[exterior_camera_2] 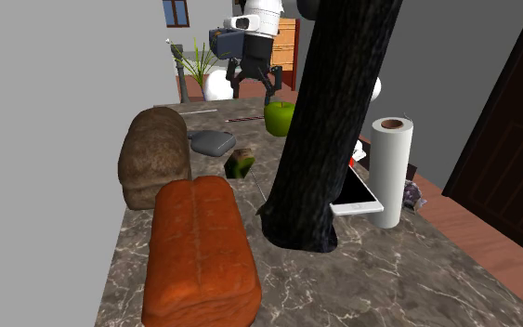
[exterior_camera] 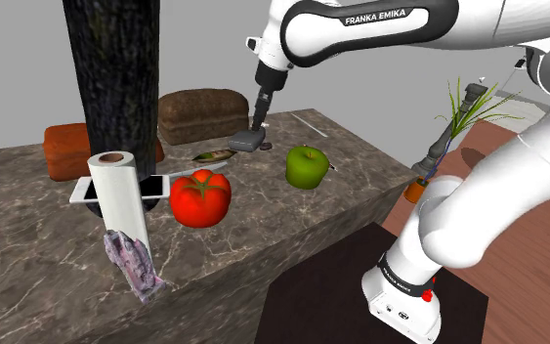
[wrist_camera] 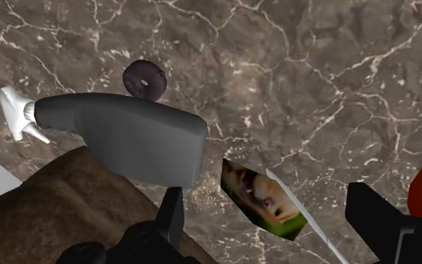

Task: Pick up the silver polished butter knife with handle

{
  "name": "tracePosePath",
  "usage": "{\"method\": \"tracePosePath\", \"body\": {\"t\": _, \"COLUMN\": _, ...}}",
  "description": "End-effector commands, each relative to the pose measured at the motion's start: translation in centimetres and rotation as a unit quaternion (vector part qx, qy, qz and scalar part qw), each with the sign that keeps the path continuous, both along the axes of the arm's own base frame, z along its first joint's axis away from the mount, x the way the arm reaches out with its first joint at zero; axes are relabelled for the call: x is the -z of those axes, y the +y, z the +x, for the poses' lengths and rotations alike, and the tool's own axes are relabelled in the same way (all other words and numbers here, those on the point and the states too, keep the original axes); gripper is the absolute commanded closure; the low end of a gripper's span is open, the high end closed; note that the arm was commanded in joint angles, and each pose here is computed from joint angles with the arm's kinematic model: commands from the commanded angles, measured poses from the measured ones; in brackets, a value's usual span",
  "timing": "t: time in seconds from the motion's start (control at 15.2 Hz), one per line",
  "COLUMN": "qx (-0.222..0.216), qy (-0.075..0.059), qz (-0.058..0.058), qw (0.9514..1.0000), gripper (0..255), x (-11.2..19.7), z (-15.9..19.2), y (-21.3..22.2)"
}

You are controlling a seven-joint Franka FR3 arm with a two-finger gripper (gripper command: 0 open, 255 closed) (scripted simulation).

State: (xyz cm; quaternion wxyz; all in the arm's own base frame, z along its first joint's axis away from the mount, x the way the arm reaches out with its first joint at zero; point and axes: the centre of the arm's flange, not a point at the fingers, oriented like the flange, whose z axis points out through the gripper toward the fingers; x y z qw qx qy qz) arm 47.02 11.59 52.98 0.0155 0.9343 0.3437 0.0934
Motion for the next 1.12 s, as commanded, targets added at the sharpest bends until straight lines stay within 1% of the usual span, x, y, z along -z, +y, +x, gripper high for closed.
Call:
{"method": "tracePosePath", "body": {"t": 0.0, "qx": -0.038, "qy": -0.003, "qz": 0.001, "qw": 0.9993, "gripper": 0, "x": 1.1, "z": 1.6, "y": 1.7}}
{"method": "tracePosePath", "body": {"t": 0.2, "qx": -0.091, "qy": -0.007, "qz": 0.002, "qw": 0.9958, "gripper": 0, "x": 2.6, "z": 3.5, "y": 4.5}}
{"method": "tracePosePath", "body": {"t": 0.33, "qx": -0.127, "qy": -0.009, "qz": 0.003, "qw": 0.9918, "gripper": 0, "x": 3.5, "z": 4.6, "y": 6.4}}
{"method": "tracePosePath", "body": {"t": 0.46, "qx": -0.163, "qy": -0.011, "qz": 0.004, "qw": 0.9866, "gripper": 0, "x": 4.5, "z": 5.6, "y": 8.5}}
{"method": "tracePosePath", "body": {"t": 0.59, "qx": -0.198, "qy": -0.014, "qz": 0.005, "qw": 0.9801, "gripper": 0, "x": 5.4, "z": 6.4, "y": 10.6}}
{"method": "tracePosePath", "body": {"t": 0.73, "qx": -0.233, "qy": -0.016, "qz": 0.006, "qw": 0.9723, "gripper": 0, "x": 6.4, "z": 7.1, "y": 12.8}}
{"method": "tracePosePath", "body": {"t": 0.86, "qx": -0.268, "qy": -0.018, "qz": 0.007, "qw": 0.9632, "gripper": 0, "x": 7.3, "z": 7.6, "y": 15.0}}
{"method": "tracePosePath", "body": {"t": 0.99, "qx": -0.302, "qy": -0.021, "qz": 0.008, "qw": 0.9529, "gripper": 0, "x": 8.2, "z": 8.0, "y": 17.2}}
{"method": "tracePosePath", "body": {"t": 1.06, "qx": -0.312, "qy": -0.021, "qz": 0.008, "qw": 0.9498, "gripper": 0, "x": 8.5, "z": 8.1, "y": 17.9}}
